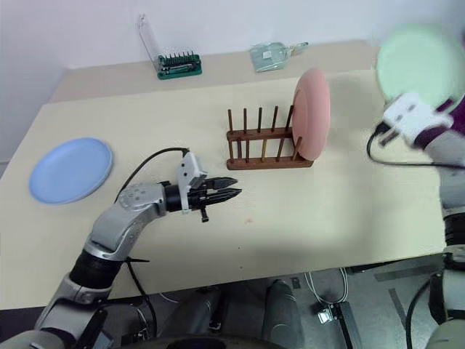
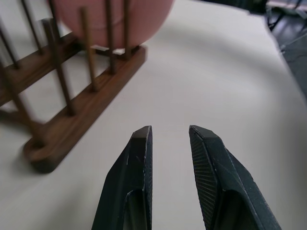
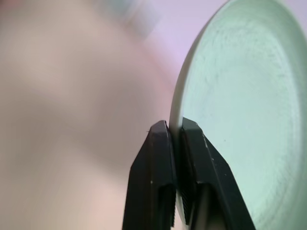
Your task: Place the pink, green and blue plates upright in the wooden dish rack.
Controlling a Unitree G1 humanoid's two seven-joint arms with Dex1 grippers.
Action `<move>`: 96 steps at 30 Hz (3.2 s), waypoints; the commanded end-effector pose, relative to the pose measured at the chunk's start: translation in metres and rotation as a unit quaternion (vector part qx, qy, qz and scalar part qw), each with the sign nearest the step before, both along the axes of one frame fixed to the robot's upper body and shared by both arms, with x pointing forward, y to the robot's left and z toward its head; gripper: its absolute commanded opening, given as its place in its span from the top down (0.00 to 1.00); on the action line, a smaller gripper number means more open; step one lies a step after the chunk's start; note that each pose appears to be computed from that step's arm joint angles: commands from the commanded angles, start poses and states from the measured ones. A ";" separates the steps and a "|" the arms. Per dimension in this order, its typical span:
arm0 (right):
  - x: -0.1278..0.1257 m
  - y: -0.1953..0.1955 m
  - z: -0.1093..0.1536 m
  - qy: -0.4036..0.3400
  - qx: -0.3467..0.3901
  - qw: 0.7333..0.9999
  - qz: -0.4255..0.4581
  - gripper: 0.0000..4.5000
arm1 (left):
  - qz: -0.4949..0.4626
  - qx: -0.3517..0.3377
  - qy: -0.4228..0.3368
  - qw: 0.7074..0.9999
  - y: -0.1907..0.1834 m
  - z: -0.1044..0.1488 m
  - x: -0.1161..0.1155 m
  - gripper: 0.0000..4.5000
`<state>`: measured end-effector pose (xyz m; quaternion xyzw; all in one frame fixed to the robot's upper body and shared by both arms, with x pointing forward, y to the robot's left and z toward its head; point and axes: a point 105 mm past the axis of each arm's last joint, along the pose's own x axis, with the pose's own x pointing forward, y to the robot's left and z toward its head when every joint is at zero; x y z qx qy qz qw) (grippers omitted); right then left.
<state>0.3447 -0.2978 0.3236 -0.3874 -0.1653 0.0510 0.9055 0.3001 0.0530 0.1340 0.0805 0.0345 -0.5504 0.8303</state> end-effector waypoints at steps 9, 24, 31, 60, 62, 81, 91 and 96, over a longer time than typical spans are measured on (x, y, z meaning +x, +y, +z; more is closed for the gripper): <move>-0.081 0.182 0.040 0.114 0.339 0.808 0.468 0.98 | 0.048 0.012 -0.017 0.999 0.038 0.008 0.015 0.73; -0.031 0.167 -0.011 0.245 0.501 0.743 0.371 0.98 | 0.025 -0.003 -0.010 1.000 0.026 0.006 0.002 0.73; -0.016 0.167 -0.033 0.294 0.516 0.727 0.344 0.98 | 0.013 -0.006 -0.008 1.000 0.021 0.006 -0.002 0.73; -0.044 0.201 -0.005 0.110 -0.020 0.932 0.345 0.21 | 0.494 -0.192 -0.062 0.846 0.153 0.070 0.066 0.01; -0.046 0.217 -0.021 0.132 -0.024 0.916 0.379 0.21 | 0.670 -0.209 -0.061 0.710 0.223 0.067 0.055 0.01; -0.040 0.231 -0.064 0.175 -0.019 0.901 0.396 0.21 | 0.816 -0.179 0.224 0.502 0.280 -0.034 0.003 0.13; -0.041 0.228 -0.075 0.171 -0.029 0.914 0.367 0.21 | 0.725 -0.218 0.141 0.638 0.244 0.021 0.056 0.99; -0.034 0.244 -0.074 0.122 -0.106 0.919 0.359 0.03 | 0.539 -0.263 -0.025 0.800 0.153 0.117 0.078 1.00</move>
